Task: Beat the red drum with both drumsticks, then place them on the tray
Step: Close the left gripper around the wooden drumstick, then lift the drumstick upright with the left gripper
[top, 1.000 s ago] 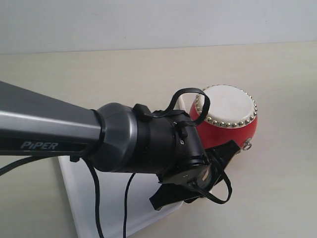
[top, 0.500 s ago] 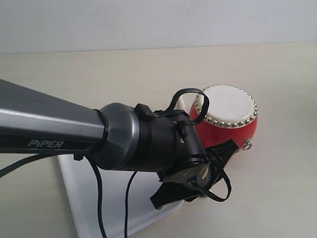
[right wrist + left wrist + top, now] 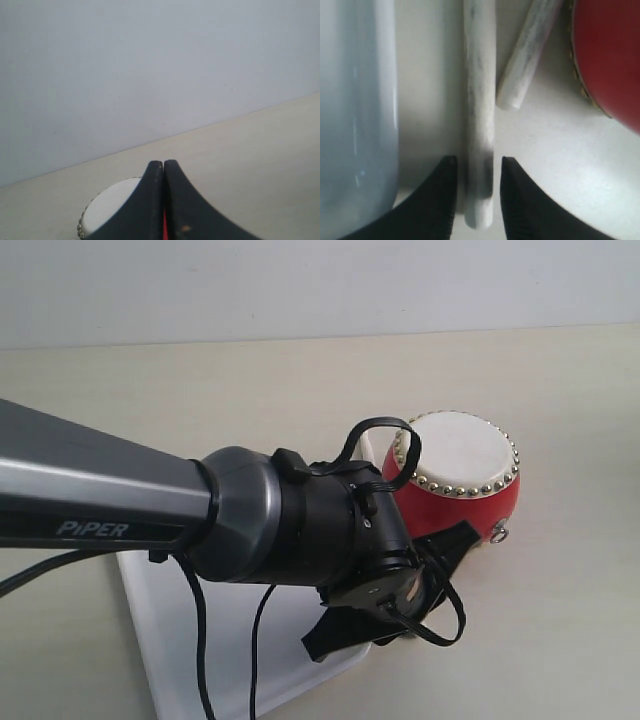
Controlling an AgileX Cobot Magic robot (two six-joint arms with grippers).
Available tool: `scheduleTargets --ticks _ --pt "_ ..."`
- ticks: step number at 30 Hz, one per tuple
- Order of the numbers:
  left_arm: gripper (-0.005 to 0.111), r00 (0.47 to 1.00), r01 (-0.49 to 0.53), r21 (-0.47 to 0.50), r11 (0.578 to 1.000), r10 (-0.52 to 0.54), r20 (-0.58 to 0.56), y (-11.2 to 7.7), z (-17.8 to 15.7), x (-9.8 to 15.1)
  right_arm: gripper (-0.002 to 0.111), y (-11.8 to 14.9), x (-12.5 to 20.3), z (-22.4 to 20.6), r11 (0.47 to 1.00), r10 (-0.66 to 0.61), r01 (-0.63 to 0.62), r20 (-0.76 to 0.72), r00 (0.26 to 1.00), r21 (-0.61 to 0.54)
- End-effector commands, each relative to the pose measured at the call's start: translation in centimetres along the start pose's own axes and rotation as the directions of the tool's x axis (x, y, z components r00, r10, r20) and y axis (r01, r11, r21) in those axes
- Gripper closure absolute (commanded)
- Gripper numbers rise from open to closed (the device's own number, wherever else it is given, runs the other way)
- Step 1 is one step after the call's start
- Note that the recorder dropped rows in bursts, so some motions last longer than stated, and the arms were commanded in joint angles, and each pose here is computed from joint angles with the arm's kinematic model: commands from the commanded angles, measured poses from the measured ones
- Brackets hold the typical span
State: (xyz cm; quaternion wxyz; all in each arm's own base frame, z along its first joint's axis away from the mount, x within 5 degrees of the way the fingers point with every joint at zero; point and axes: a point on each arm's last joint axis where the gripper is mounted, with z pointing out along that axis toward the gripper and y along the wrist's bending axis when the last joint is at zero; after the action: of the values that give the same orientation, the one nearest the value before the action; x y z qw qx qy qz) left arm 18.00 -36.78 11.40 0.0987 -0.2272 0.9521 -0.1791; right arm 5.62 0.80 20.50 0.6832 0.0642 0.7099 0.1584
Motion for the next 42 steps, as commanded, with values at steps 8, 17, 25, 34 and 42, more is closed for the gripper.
scheduleTargets --ticks 8,17,25,34,42 --pt "0.107 1.000 0.005 -0.041 0.999 -0.004 0.007 0.4 0.3 -0.2 0.108 0.0 0.0 0.0 1.000 -0.006 0.006 0.016 1.000 0.001" --pt "0.107 1.000 -0.009 -0.039 0.999 0.010 0.021 0.1 -1.2 -0.5 0.108 0.0 0.0 0.0 1.000 -0.006 0.006 0.016 1.000 0.001" --pt "0.107 0.991 -0.128 0.004 0.992 0.128 0.036 -0.7 -4.7 -1.1 0.108 0.0 0.0 0.0 1.000 -0.006 0.006 0.016 1.000 0.001" --pt "0.107 0.912 -0.386 -0.045 0.921 0.388 0.135 -0.4 -11.6 -4.0 0.108 0.0 0.0 0.0 1.000 -0.004 0.004 0.016 1.000 0.000" --pt "0.107 0.806 -0.574 0.036 0.818 0.556 0.201 2.7 -18.9 -5.8 0.108 0.0 0.0 0.0 1.000 -0.004 0.004 0.016 1.000 0.000"
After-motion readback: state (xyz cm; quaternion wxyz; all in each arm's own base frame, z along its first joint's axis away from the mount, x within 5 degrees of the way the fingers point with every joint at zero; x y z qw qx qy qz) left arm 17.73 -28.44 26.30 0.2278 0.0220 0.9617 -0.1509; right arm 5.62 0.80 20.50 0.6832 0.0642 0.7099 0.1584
